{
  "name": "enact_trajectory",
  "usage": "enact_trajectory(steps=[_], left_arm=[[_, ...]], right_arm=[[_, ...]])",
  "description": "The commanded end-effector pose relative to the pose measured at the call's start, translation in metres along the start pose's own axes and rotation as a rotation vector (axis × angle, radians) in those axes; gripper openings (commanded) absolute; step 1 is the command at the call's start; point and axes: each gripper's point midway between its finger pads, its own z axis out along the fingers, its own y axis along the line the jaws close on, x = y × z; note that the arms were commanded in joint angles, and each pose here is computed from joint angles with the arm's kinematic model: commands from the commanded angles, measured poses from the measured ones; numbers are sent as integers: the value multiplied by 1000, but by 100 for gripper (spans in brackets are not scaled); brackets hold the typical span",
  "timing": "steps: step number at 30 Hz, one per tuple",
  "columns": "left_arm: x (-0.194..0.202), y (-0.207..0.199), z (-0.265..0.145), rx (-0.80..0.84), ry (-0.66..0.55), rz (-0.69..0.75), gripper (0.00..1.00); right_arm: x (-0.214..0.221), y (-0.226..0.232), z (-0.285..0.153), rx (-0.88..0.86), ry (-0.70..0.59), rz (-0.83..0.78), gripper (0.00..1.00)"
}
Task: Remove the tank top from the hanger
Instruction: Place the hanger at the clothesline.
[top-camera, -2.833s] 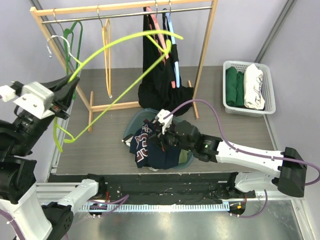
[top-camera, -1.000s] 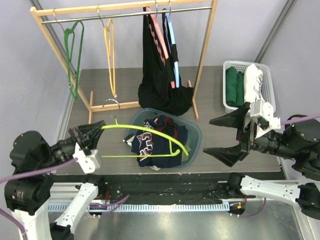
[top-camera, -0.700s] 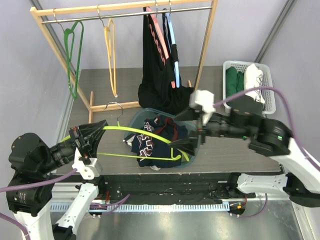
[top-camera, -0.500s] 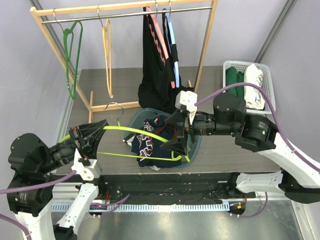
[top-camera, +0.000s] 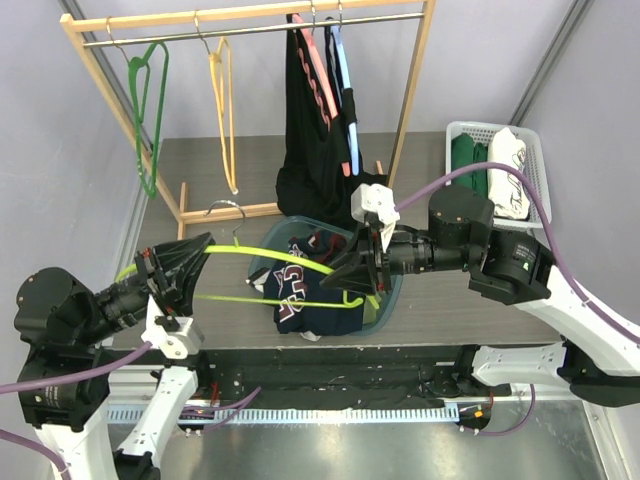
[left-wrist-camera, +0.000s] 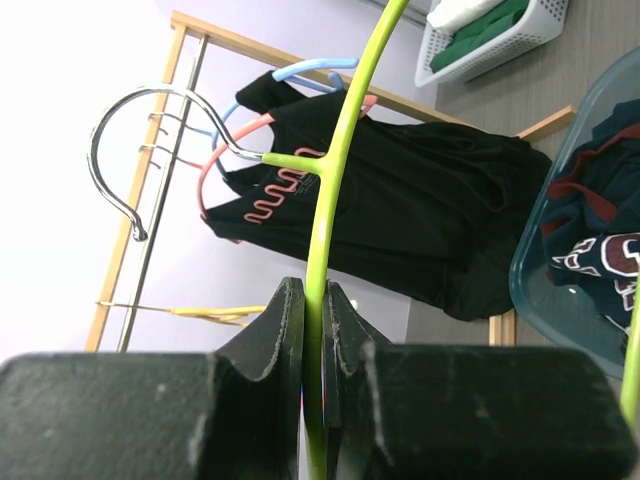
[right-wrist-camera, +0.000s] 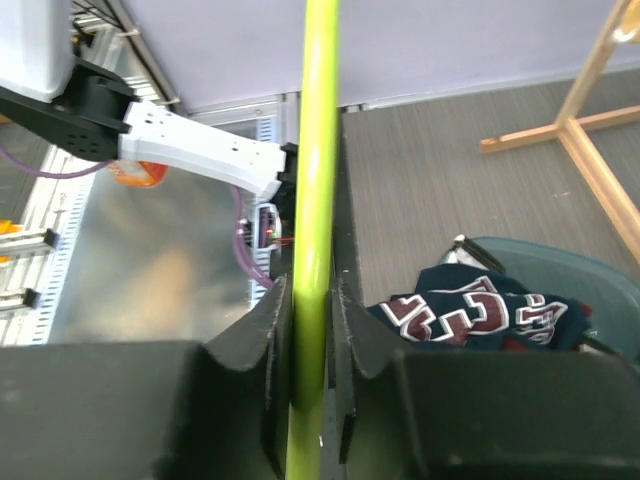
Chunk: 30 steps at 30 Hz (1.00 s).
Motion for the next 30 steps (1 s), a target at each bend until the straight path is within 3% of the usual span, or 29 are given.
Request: enact_trajectory(steps=[1, 3, 5, 8, 10, 11, 13, 14, 20, 25, 30], left_arm=[[-13, 19, 2, -49, -60, 115, 0], [-13, 20, 3, -54, -63, 141, 0], [-13, 23, 3, -71, -65, 159, 2], [-14, 28, 1, -95, -58, 174, 18], [-13, 29, 0, -105, -52, 181, 21], [-13, 30, 0, -114, -50, 190, 28], [-12, 34, -2, -138, -32, 204, 58], [-12, 37, -3, -153, -25, 215, 97], [-9, 82, -23, -365, 74, 149, 100], [-6, 115, -41, -570, 92, -142, 100], [6, 126, -38, -617, 99, -329, 100]], right_arm=[[-8, 7, 5, -45, -37, 24, 12], [-11, 8, 3, -44, -46, 33, 1], [-17, 9, 0, -35, -62, 33, 1], [-26, 4, -12, 26, -91, 28, 1], [-29, -2, -19, 80, -102, 20, 1], [-30, -3, -26, 102, -90, 24, 1], [-34, -11, -36, 172, -86, 18, 1], [-39, -11, -48, 198, -86, 12, 1], [-66, -27, -105, 423, -117, -11, 1], [-76, -45, -122, 550, -109, -45, 1], [-79, -80, -122, 732, -67, -53, 1]])
